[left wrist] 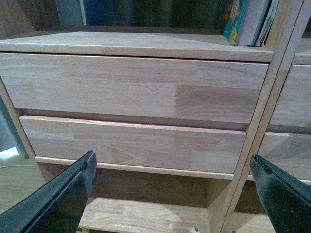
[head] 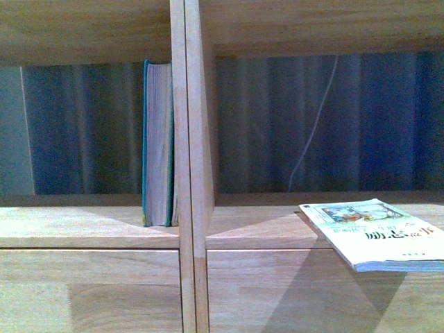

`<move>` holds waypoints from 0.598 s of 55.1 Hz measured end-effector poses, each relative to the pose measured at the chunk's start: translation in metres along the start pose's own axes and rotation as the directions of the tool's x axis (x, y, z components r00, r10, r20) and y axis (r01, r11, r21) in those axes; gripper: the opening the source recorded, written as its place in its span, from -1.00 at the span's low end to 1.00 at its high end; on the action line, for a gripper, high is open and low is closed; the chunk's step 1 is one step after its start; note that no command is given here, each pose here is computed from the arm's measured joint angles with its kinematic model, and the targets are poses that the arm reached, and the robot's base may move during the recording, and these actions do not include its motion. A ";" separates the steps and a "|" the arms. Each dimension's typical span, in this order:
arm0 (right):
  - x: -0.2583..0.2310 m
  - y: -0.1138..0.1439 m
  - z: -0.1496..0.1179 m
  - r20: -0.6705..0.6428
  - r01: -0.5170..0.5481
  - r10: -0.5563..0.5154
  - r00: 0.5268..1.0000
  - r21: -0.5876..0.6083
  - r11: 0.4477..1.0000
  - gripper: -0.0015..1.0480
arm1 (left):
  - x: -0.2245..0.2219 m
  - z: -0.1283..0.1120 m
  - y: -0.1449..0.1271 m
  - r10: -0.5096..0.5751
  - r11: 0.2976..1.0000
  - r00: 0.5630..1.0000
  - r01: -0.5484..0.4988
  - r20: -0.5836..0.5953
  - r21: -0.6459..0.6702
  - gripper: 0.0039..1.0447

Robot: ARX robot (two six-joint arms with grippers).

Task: Organize books on shelf

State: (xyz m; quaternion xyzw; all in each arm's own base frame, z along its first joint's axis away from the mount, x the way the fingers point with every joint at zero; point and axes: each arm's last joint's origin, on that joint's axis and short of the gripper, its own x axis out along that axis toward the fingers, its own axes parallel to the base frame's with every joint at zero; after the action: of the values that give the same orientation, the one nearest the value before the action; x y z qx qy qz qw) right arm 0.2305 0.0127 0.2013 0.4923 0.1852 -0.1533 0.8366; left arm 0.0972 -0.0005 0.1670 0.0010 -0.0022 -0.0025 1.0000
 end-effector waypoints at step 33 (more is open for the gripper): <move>0.049 0.069 0.009 -0.002 -0.086 0.088 0.996 0.217 0.972 0.86 | 0.000 0.000 0.000 0.000 1.000 1.000 0.000 0.000 0.000 0.86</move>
State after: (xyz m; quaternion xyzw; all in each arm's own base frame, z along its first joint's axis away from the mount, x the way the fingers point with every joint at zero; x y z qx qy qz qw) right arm 0.3056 0.0332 0.2353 0.5889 0.1505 -0.1328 0.7829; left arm 0.0972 -0.0005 0.1670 0.0010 -0.0022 -0.0023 1.0000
